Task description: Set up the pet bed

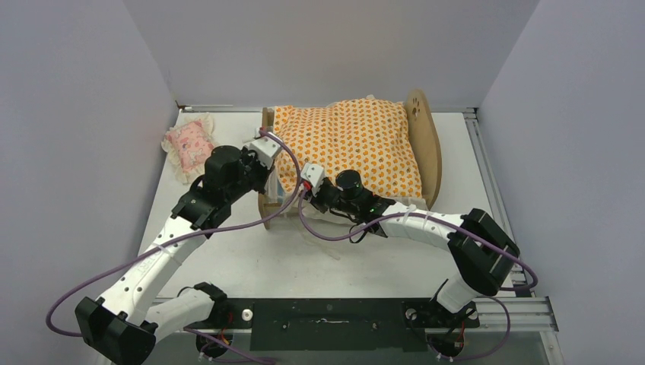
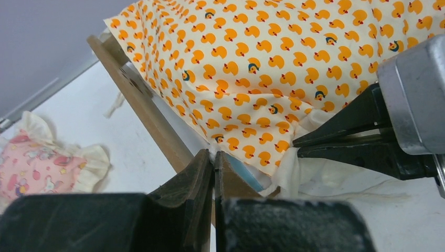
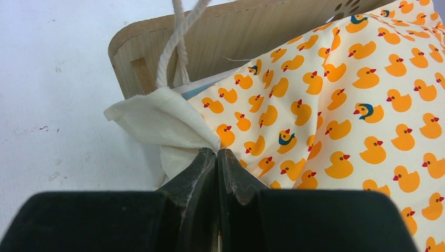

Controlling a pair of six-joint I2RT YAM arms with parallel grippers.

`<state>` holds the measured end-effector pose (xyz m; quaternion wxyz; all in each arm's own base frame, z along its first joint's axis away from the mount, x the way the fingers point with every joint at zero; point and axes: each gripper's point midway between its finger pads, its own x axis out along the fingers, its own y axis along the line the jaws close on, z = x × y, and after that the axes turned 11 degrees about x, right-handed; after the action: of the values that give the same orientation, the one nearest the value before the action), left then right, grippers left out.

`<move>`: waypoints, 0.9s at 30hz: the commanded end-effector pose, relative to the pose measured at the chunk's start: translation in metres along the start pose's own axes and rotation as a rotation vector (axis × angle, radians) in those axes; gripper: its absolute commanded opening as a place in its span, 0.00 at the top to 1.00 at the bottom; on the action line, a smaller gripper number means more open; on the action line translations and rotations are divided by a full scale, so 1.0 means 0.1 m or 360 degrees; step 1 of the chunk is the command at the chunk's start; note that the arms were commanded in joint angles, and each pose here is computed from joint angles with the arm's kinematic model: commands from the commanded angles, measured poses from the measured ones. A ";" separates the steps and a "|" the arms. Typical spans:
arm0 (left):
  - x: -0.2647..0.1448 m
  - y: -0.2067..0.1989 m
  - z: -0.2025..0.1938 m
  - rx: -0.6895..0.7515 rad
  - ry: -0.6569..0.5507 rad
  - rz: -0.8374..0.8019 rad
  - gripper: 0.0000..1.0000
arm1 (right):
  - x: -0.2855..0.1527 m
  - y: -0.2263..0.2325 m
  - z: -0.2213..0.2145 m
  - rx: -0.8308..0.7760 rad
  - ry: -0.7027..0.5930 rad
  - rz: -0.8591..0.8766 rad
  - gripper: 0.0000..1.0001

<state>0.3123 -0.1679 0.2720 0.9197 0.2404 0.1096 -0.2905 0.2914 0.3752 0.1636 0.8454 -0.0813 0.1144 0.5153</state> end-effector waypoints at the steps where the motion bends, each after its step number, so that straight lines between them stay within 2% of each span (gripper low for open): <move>1: -0.13 -0.02 -0.04 -0.0223 0.0047 0.0059 1.00 | 0.06 0.06 0.31 -0.0011 -0.0133 0.0050 0.94; 3: -0.14 0.05 -0.22 -0.0307 0.0166 0.0164 1.00 | 0.07 0.07 0.31 -0.0012 -0.0133 0.0053 0.94; 5: -0.14 0.06 -0.36 -0.0391 0.0264 0.0229 0.86 | 0.07 0.09 0.31 -0.0014 -0.0135 0.0059 0.94; 8: -0.09 0.01 -0.52 -0.0495 0.0352 0.0255 0.79 | 0.10 0.11 0.32 -0.0012 -0.0136 0.0069 0.94; 10: -0.04 -0.03 -0.55 -0.0552 0.0391 0.0246 0.65 | 0.12 0.13 0.34 -0.0016 -0.0141 0.0077 0.94; 14: -0.09 0.03 -0.51 -0.0635 0.0497 0.0293 0.19 | 0.15 0.19 0.36 -0.0023 -0.0135 0.0091 0.94; 17: -0.22 0.13 -0.42 -0.0656 0.0536 0.0348 0.05 | 0.16 0.22 0.38 -0.0041 -0.0132 0.0092 0.94; 24: -0.45 0.10 -0.42 -0.0758 0.0582 0.0371 0.03 | 0.15 0.24 0.41 -0.0073 -0.0104 0.0078 0.93; 27: -0.45 0.04 -0.55 -0.0824 0.0600 0.0386 0.08 | 0.09 0.19 0.51 -0.0071 -0.0138 0.0001 0.93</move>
<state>0.2847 -0.1217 0.2475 0.9410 0.0897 0.3055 -0.1142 0.2768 0.4006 0.1681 0.8307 -0.0873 0.1148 0.5377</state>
